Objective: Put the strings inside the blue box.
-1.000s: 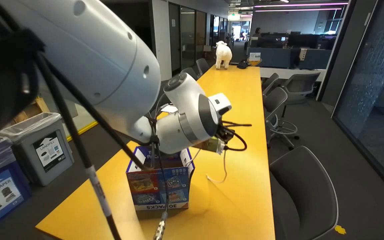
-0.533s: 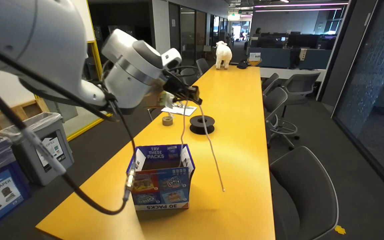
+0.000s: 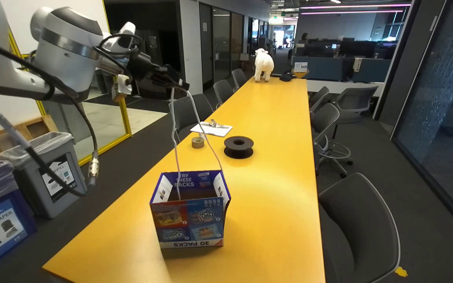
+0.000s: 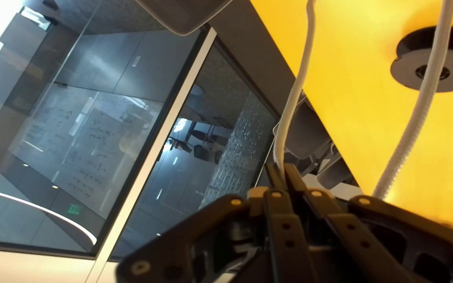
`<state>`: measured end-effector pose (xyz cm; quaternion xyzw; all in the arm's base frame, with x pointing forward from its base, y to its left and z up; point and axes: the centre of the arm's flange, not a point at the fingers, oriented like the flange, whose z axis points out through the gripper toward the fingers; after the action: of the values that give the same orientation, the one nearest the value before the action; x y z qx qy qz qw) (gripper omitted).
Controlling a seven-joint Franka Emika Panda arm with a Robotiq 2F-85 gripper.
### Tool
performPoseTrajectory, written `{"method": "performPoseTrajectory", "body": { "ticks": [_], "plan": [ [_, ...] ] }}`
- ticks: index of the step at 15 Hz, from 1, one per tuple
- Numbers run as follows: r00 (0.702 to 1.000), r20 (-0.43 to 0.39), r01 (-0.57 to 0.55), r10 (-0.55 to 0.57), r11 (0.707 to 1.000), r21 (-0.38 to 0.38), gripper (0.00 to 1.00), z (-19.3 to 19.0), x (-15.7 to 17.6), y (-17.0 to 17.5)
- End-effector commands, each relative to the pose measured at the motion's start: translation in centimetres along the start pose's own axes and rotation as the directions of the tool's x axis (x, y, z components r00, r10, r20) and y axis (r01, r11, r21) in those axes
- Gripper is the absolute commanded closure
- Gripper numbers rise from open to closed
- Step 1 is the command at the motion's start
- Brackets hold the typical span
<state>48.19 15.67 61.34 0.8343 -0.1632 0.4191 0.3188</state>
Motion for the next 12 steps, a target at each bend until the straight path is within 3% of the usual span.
{"method": "performPoseTrajectory", "body": {
  "ticks": [1,9,12],
  "plan": [
    [0.996,-0.063,-0.067,0.062,0.995,-0.08,0.96,-2.2,3.7,-0.7],
    [0.982,-0.12,-0.166,0.144,0.965,-0.2,0.96,-2.7,6.9,0.8],
    [0.983,-0.104,-0.17,0.151,0.964,-0.203,0.96,-2.2,7.0,1.0]
  ]
}}
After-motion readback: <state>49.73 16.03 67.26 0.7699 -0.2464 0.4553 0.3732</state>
